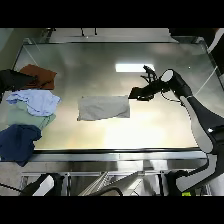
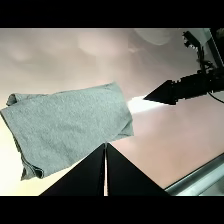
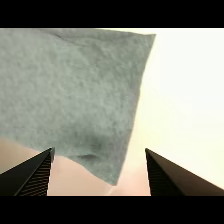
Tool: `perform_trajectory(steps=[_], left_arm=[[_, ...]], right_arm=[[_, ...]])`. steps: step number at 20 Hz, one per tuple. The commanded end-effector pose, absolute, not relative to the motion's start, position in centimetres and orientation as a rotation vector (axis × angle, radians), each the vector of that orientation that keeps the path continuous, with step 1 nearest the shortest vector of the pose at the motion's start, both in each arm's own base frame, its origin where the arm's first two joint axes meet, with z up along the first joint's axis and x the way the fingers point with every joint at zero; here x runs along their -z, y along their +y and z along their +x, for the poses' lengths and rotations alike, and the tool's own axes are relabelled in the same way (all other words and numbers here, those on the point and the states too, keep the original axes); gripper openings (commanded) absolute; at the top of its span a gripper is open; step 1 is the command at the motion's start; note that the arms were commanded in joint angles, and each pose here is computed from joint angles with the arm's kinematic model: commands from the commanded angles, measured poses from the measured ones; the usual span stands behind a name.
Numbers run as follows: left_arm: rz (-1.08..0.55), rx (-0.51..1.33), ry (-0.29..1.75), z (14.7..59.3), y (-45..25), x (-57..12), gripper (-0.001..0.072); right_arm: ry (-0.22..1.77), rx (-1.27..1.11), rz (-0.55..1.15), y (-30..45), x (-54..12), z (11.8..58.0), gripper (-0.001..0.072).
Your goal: Fold the shirts.
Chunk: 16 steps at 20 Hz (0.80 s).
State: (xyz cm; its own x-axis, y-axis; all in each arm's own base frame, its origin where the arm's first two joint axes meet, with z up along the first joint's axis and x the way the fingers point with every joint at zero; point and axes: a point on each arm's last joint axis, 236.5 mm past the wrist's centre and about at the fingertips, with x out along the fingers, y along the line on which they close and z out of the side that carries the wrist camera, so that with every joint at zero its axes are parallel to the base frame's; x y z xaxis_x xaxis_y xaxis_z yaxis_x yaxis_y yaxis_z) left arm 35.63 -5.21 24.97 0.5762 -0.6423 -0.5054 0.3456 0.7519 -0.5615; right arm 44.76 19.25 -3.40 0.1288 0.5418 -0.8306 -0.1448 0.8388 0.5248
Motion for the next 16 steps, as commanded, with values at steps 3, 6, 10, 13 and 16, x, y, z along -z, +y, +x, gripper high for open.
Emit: perform_trajectory(steps=[3, 6, 10, 13, 16], left_arm=[[-0.429, 0.601, 0.761, 35.5, -5.2, -24.9, 0.0012], [-0.429, 0.601, 0.761, 35.5, -5.2, -24.9, 0.0012], [-0.429, 0.601, 0.761, 35.5, -5.2, -24.9, 0.0012], [-0.429, 0.602, 0.761, 35.5, -5.2, -24.9, 0.0012], [-0.429, 0.603, 0.763, 35.5, -5.2, -24.9, 0.0012]], right_arm=[[1.477, -0.514, 0.452, 20.4, 9.2, 43.6, 0.0640], [1.492, -0.571, 0.489, 22.5, 10.2, 43.1, 0.0638], [1.459, -0.678, 0.507, 25.7, 9.1, 42.7, 0.0453], [1.385, -0.747, 0.560, 27.0, 6.3, 43.4, 0.0024], [1.224, -0.719, 0.555, 24.7, 0.7, 46.1, 0.0016]])
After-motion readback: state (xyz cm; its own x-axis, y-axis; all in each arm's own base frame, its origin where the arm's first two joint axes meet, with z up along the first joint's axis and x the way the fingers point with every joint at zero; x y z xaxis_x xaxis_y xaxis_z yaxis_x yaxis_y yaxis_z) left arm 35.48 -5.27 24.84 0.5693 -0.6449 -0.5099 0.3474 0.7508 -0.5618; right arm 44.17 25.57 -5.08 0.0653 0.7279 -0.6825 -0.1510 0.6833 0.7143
